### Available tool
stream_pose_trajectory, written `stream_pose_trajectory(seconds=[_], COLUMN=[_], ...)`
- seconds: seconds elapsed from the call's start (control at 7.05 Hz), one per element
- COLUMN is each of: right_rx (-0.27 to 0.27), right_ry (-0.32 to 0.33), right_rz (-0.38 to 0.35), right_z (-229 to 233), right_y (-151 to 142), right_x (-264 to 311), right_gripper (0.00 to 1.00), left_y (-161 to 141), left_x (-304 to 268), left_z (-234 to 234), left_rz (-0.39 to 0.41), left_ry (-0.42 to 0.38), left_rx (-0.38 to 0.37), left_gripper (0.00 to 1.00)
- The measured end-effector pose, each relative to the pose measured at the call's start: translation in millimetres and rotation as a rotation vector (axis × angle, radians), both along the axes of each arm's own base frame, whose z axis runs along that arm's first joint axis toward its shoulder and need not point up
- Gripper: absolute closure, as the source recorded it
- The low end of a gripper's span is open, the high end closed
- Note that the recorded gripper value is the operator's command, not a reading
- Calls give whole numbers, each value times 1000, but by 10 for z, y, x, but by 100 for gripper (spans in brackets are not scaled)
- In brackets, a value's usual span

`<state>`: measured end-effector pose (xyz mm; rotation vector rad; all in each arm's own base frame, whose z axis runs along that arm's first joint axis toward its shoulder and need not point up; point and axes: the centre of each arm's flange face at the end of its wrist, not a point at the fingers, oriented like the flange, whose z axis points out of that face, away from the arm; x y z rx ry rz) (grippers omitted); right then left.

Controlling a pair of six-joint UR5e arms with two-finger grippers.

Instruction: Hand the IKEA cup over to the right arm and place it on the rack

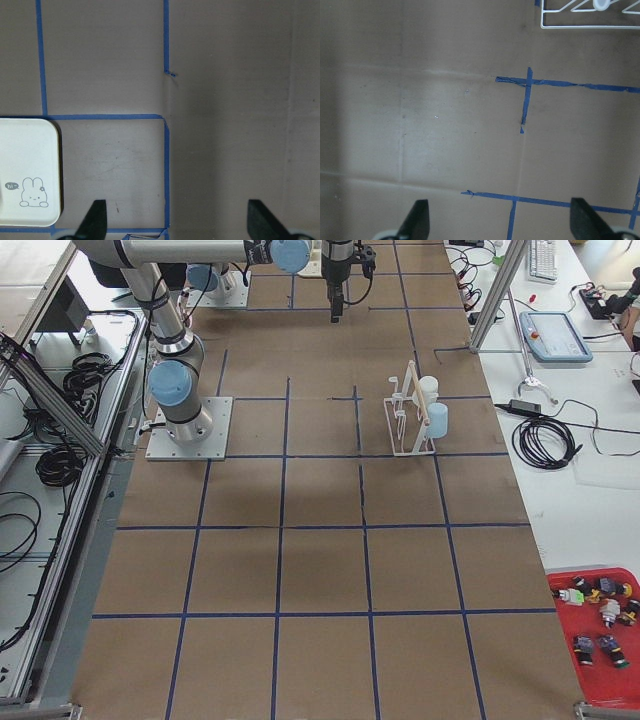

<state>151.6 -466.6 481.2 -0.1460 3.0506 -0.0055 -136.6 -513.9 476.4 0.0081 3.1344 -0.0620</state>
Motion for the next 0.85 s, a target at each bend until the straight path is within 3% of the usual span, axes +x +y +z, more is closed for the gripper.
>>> stream_pose_trajectory(seconds=[0.28, 0.85], right_rx=[-7, -21], right_ry=[59, 74], right_rz=[29, 36], right_z=[-104, -145], right_y=[49, 34], right_x=[106, 148], right_gripper=[0, 0], left_y=[2, 2], left_x=[0, 0], left_z=[4, 4], left_rz=[0, 0], left_ry=[0, 0], left_rx=[-1, -1], left_gripper=[1, 1])
